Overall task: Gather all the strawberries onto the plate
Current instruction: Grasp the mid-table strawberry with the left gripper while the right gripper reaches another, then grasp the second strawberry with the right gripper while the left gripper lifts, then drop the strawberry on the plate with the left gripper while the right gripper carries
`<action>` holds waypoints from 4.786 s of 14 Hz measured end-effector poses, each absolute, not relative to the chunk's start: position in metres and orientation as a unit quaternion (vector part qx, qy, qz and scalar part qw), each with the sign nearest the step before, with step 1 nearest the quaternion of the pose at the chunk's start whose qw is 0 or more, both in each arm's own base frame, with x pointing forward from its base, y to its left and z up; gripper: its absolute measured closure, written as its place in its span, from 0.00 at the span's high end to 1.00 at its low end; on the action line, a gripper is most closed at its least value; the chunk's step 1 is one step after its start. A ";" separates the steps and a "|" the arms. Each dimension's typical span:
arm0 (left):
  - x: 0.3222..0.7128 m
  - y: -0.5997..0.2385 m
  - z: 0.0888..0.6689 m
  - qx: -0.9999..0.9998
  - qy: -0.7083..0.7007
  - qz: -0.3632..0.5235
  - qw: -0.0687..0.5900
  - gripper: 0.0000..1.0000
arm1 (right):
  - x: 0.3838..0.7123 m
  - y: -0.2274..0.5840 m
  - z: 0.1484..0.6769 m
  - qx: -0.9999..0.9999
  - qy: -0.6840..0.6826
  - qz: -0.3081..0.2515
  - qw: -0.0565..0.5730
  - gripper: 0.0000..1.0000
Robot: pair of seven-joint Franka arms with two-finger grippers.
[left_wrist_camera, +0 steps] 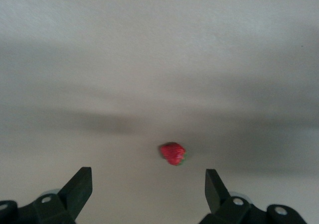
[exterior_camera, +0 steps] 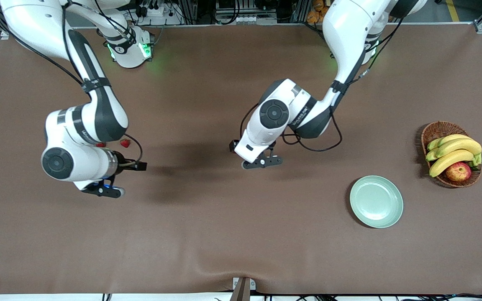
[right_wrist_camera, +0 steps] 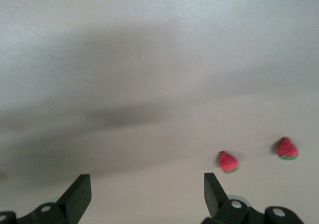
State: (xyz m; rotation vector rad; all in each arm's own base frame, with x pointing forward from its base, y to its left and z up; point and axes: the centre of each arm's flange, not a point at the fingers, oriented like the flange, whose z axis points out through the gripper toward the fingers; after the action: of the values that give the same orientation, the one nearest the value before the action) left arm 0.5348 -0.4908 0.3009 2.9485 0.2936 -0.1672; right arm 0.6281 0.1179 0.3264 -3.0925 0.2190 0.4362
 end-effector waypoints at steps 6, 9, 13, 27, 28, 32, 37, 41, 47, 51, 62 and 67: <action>0.520 -0.517 0.271 0.975 0.195 -0.047 0.099 1.00 | 0.575 0.039 0.266 -0.993 0.031 0.111 0.022 1.00; 0.513 -0.519 0.257 0.965 0.242 -0.057 0.088 1.00 | 0.554 0.034 0.233 -0.995 0.021 0.099 0.017 1.00; 0.500 -0.525 0.243 0.947 0.307 -0.068 0.070 1.00 | 0.537 0.031 0.216 -0.994 -0.007 0.111 0.007 1.00; 0.469 -0.548 0.171 0.932 0.356 -0.045 0.046 1.00 | 0.508 0.010 0.186 -0.991 -0.021 0.128 0.020 0.68; 0.472 -0.546 0.172 0.932 0.357 -0.043 0.046 1.00 | 0.507 0.013 0.186 -0.991 -0.020 0.129 0.022 0.65; 0.479 -0.541 0.173 0.931 0.361 -0.037 0.047 1.00 | 0.503 0.026 0.182 -0.990 -0.026 0.134 0.026 0.60; 0.476 -0.544 0.173 0.931 0.359 -0.037 0.047 0.80 | 0.501 0.019 0.175 -0.989 -0.020 0.141 0.026 0.46; 0.474 -0.546 0.175 0.932 0.357 -0.037 0.047 0.42 | 0.501 0.019 0.176 -0.989 -0.018 0.142 0.026 0.32; 0.480 -0.548 0.183 0.935 0.350 -0.022 0.056 0.33 | 0.524 0.021 0.204 -0.985 -0.005 0.165 0.040 0.32; 0.524 -0.524 0.242 0.928 0.362 0.021 0.081 0.33 | 0.565 0.035 0.263 -0.982 0.039 0.173 0.061 0.32; 0.666 -0.278 0.299 0.954 0.300 0.019 0.009 0.33 | 0.593 0.273 0.308 -0.957 0.240 0.144 0.081 0.32; 0.684 -0.208 0.279 0.970 0.242 0.003 -0.004 0.33 | 0.592 0.375 0.253 -0.936 0.320 0.118 0.088 0.32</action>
State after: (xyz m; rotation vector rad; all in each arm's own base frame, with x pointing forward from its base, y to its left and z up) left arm 0.6842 -0.2078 0.2792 3.0563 0.7611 0.0110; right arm 0.5922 0.3752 0.2531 -2.7860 0.9531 0.3505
